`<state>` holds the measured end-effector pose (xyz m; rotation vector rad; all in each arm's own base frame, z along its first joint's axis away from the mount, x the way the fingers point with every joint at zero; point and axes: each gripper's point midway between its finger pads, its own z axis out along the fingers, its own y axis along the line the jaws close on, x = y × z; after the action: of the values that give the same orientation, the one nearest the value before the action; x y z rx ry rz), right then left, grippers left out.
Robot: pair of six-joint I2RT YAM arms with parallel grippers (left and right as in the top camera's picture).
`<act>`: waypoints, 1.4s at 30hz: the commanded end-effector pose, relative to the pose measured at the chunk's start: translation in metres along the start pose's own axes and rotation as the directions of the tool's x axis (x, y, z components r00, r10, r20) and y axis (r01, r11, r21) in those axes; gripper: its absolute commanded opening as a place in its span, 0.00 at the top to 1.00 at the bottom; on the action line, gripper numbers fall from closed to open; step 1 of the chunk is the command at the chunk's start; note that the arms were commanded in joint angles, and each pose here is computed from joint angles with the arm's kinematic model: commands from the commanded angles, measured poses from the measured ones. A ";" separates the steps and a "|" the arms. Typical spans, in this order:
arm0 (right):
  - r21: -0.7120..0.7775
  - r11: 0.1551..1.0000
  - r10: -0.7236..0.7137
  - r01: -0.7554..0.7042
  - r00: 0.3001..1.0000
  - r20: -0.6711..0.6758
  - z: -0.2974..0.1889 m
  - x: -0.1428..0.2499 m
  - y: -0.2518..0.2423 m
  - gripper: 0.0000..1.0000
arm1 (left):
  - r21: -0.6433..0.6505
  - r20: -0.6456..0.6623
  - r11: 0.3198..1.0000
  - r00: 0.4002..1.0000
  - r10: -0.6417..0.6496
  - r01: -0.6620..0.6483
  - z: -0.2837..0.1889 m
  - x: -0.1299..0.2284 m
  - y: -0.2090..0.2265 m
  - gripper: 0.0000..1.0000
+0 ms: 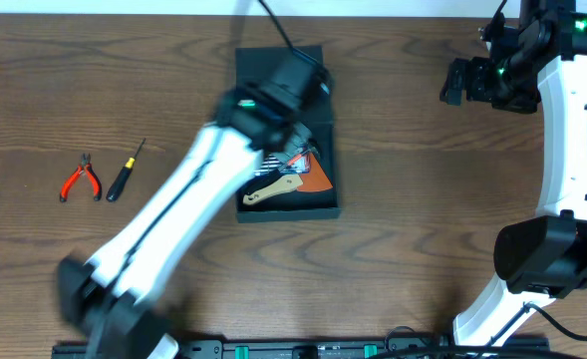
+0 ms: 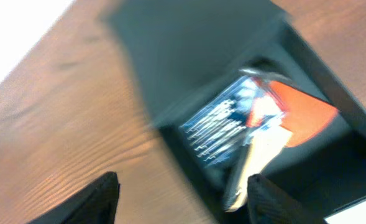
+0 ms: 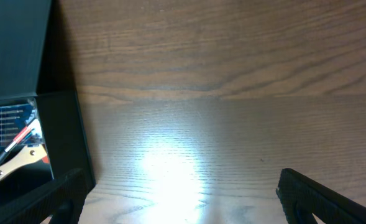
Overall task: Pack container
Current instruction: 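Move the left gripper back to the yellow-black screwdriver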
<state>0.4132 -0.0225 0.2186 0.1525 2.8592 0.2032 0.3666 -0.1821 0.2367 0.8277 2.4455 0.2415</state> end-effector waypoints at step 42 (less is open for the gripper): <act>0.002 1.000 0.007 -0.007 1.000 0.024 0.012 -0.012 -0.001 0.01 | 0.070 -0.723 0.868 0.624 -0.295 0.491 0.175 0.286 0.143 0.51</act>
<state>0.4277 -0.0242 0.2158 0.1460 2.8210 0.1979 0.3479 0.0954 0.0181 0.2605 3.3616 0.0768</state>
